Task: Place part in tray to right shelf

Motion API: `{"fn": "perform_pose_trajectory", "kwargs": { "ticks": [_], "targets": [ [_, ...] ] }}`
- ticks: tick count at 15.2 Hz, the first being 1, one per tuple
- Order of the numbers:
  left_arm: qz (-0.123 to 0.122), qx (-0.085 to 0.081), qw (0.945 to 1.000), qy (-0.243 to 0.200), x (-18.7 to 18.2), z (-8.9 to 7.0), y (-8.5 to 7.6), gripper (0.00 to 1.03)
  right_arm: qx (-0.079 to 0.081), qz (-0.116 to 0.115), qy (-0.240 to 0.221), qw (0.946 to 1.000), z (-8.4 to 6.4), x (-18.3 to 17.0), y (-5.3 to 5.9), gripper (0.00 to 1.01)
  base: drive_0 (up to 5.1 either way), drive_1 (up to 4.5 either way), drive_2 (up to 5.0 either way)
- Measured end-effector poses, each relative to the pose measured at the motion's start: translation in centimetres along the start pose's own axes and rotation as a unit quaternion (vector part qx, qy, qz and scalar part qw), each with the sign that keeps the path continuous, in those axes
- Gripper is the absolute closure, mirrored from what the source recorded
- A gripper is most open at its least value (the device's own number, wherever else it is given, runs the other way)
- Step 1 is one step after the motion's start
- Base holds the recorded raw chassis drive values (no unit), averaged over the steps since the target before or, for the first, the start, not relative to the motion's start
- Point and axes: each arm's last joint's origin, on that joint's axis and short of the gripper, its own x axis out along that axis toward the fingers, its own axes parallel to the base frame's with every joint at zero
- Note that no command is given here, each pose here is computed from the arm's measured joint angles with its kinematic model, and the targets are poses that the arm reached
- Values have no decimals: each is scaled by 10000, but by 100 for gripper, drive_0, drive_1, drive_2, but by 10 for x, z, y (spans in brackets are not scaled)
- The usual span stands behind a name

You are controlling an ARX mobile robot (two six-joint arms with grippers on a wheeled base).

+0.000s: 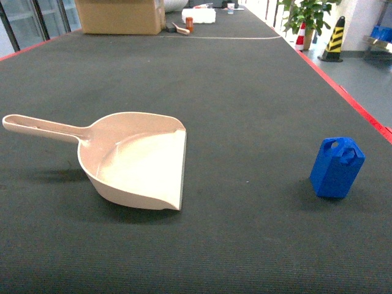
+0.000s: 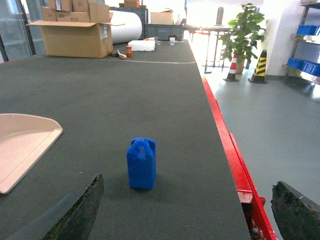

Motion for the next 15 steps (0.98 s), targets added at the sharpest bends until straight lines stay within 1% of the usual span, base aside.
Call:
{"fn": "perform_pose_trajectory", "kwargs": {
  "ticks": [15],
  "targets": [
    [0,0,10000,0,0,0,0,5,0,0,0,10000,0,0,0,3,0,0,0]
  ]
}}
